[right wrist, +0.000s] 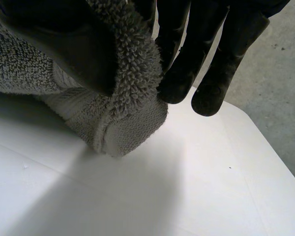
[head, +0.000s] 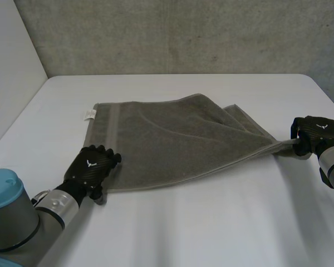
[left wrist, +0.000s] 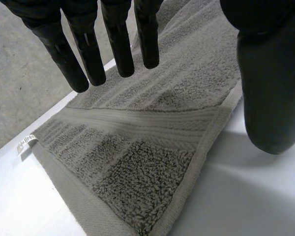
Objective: Fold the towel.
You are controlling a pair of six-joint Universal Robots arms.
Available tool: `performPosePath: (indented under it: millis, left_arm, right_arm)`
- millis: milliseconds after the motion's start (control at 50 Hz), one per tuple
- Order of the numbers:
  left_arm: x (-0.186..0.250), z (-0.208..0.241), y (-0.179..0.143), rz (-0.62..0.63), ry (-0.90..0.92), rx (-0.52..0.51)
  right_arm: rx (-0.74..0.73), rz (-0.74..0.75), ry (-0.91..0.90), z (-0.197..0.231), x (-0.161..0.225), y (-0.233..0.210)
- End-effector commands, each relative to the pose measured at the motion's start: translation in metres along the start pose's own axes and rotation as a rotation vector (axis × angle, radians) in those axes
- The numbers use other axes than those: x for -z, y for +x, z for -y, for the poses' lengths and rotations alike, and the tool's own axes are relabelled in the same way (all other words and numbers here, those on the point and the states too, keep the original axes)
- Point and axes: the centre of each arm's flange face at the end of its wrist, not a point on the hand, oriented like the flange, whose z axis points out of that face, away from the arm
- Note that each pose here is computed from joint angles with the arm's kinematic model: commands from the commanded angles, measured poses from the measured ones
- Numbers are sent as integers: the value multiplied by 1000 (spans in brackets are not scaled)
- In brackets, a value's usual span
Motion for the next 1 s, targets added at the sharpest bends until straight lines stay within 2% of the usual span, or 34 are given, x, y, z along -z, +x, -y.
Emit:
performPosePath:
  millis: [20, 440, 660, 740, 1000]
  left_arm:
    - [-10, -4, -1, 0, -4, 2]
    - [-36, -2, -13, 22, 30, 15]
    - [-47, 5, -23, 89, 46, 37]
    - [-47, 5, -23, 91, 45, 76]
    - [-31, 15, -19, 78, 31, 93]
  right_arm:
    - [-1, 3, -2, 0, 0, 0]
    - [0, 10, -8, -2, 2, -2]
    - [3, 12, -9, -2, 3, -3]
    - [4, 12, -9, -2, 3, -2]
    - [17, 21, 6, 1, 4, -5]
